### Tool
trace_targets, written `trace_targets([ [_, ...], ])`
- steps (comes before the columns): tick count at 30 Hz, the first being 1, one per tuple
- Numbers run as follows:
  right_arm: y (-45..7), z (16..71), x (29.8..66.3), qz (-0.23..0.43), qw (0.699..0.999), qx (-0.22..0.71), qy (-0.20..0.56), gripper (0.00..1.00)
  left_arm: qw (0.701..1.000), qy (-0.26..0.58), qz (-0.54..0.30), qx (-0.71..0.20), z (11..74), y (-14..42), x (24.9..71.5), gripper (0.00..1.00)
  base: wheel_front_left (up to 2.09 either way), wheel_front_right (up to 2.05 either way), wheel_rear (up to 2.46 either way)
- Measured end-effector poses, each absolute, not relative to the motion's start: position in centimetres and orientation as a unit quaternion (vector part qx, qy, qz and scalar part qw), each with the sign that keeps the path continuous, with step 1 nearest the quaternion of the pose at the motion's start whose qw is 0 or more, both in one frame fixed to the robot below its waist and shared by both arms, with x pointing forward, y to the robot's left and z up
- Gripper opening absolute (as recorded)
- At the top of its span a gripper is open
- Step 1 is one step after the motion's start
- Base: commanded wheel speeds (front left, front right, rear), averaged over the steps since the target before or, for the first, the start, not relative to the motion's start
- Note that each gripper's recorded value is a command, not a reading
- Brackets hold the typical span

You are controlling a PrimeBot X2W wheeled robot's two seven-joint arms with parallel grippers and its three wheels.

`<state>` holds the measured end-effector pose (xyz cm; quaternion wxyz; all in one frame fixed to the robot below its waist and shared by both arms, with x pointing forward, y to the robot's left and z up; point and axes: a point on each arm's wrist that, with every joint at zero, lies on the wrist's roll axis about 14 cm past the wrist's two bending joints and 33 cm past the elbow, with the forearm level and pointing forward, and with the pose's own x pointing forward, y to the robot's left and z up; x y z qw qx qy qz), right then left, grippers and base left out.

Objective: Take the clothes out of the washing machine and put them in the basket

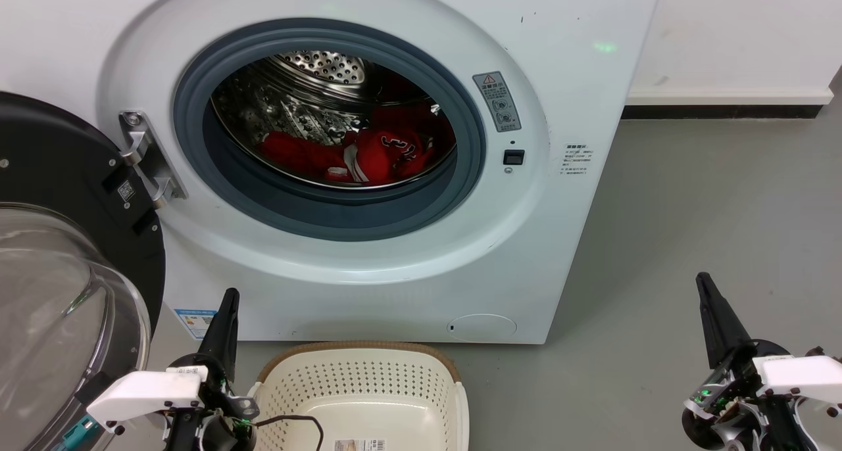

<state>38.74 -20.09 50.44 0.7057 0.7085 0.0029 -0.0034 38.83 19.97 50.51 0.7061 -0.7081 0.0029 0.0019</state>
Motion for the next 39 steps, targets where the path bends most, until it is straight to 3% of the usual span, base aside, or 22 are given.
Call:
trace_targets([
  [30, -20.1, 50.4, 38.7, -0.003, 0.706, 0.708, 0.003, 0.00, 0.706, 0.003, 0.002, -0.708, 50.5, 20.0, 38.8, 0.00, 0.00, 0.00, 0.00],
  [31, -20.1, 50.1, 38.6, -0.007, 0.705, 0.709, 0.006, 1.00, 0.706, 0.007, 0.005, -0.708, 50.2, 19.9, 38.7, 1.00, 0.00, 0.00, 0.00],
  [39, -20.4, 47.6, 37.3, -0.042, 0.705, 0.707, 0.025, 1.00, 0.708, 0.024, 0.035, -0.705, 47.9, 20.0, 37.5, 1.00, 0.00, 0.00, 0.00],
])
